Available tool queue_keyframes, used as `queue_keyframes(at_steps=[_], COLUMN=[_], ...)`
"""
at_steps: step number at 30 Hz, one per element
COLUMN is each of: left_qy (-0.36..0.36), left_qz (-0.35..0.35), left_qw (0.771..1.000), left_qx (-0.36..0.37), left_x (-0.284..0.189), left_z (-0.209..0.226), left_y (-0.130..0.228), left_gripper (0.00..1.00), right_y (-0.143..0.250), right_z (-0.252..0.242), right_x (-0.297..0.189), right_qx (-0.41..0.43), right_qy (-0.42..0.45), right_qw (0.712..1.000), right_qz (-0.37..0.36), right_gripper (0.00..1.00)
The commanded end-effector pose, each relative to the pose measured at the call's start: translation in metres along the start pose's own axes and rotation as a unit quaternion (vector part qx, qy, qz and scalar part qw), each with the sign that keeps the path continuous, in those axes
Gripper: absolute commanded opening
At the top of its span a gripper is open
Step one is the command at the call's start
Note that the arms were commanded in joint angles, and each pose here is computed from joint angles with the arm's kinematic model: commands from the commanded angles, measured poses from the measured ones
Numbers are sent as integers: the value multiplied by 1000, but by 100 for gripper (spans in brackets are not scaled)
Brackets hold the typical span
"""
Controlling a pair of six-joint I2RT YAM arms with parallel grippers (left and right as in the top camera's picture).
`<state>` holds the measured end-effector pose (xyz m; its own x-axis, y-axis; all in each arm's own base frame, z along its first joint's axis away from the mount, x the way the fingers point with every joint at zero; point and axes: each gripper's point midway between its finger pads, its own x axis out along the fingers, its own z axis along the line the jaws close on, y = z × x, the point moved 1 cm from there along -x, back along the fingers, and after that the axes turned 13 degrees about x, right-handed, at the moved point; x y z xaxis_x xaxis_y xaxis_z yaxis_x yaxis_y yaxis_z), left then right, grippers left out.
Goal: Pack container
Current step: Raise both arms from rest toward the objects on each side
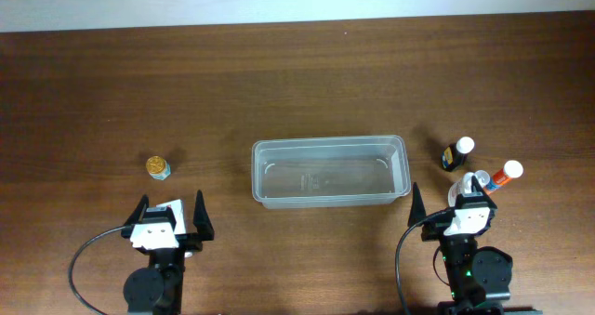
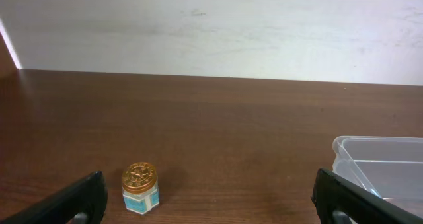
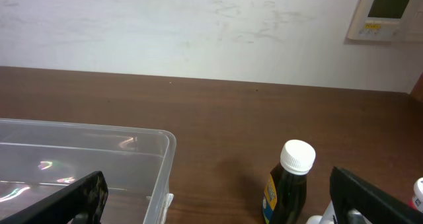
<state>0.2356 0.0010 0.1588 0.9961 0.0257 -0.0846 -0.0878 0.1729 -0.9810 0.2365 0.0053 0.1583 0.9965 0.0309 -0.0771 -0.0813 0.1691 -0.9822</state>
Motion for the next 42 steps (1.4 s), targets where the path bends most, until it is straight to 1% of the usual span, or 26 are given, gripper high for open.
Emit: queue_keyframes(at_steps=[1,33,37,38,39,41,42], left_qy=[-7,-5,-5,-5,-5,-4,-4], left_qz=[0,-1,-1,-1,-2,2,5], left_qw=[1000,1000,1000,1000,1000,1000,1000], left_qx=[2,2,1,1,1,1,-4], left_x=[0,0,0,0,0,-2,-4], left_z=[3,2,2,2,2,2,4], left_y=[0,0,0,0,0,-2,-8], left_gripper=[99,99,99,99,99,99,99], right_y=[3,3,2,2,2,-2,-10], right_z=[-1,-1,0,0,0,1,2], right_x=[0,0,0,0,0,-1,-4], right_qx=[1,1,10,23,54,63,63], right_qy=[1,1,-1,0,-1,-1,-1], right_qw=[1000,1000,1000,1000,999,998,998], right_qz=[3,3,2,3,2,2,2], right_gripper=[98,98,98,99,98,98,98])
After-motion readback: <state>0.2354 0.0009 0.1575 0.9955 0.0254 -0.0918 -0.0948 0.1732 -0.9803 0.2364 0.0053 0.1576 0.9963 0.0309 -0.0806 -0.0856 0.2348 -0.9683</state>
